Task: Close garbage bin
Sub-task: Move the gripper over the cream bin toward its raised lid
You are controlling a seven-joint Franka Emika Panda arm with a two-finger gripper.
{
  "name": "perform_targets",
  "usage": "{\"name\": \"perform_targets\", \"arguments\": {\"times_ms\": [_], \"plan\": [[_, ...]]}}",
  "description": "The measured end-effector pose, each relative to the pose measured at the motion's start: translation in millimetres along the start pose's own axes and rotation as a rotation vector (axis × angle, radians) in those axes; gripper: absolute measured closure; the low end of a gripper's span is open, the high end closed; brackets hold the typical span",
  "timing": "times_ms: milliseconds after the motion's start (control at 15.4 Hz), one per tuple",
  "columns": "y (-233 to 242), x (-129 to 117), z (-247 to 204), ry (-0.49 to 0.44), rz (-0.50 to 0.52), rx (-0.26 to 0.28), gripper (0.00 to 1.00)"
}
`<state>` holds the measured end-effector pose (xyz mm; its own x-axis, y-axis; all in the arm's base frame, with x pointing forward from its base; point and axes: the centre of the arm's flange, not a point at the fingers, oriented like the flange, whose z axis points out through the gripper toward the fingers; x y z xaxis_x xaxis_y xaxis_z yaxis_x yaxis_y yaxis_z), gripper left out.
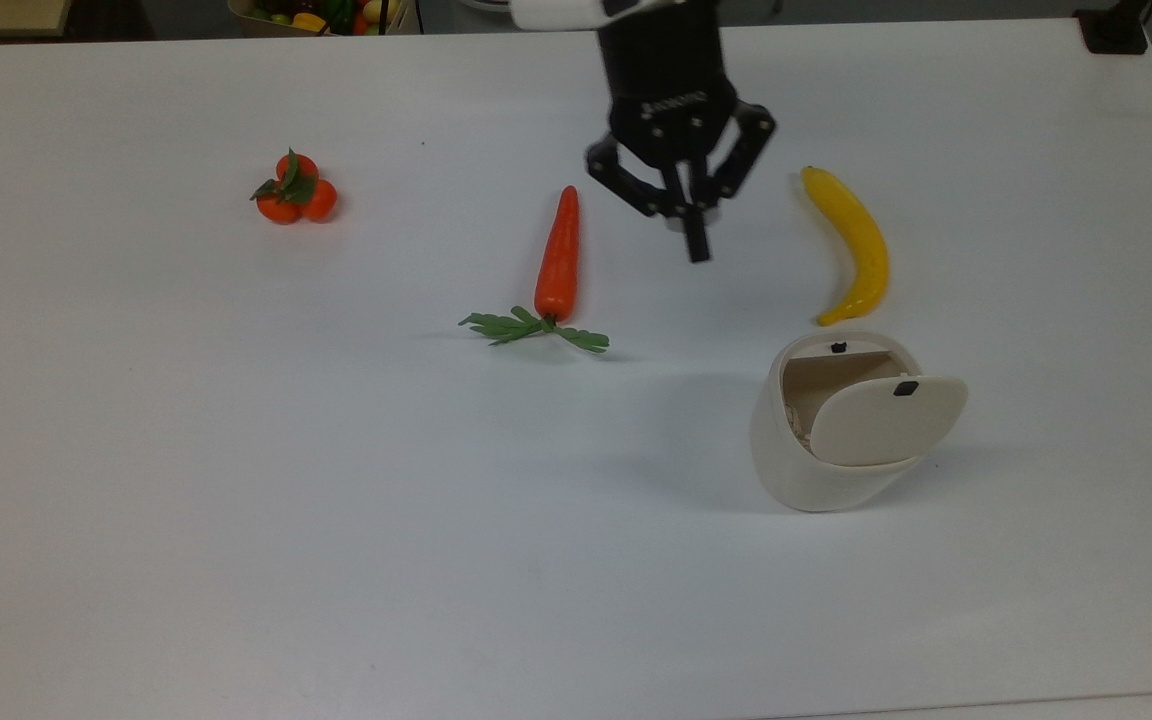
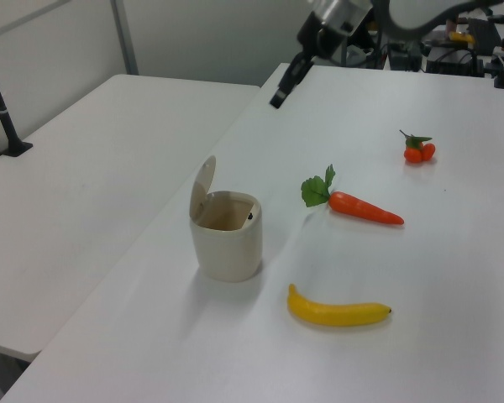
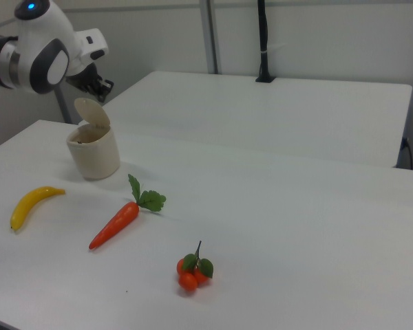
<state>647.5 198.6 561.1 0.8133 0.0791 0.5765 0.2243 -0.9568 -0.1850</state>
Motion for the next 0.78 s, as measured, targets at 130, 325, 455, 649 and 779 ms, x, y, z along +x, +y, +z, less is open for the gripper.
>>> {"name": "perform_targets", "arguments": {"times_ms": [130, 325, 455, 649, 779], "plan": [[-23, 1, 19, 0.048, -0.025, 0.022, 0.99], [-47, 6, 47, 0.118, -0.023, 0.047, 0.99], [-58, 11, 62, 0.161, -0.009, 0.062, 0.99], [-71, 17, 76, 0.223, -0.002, 0.080, 0.99], [-77, 18, 85, 0.254, -0.008, 0.089, 0.99]]}}
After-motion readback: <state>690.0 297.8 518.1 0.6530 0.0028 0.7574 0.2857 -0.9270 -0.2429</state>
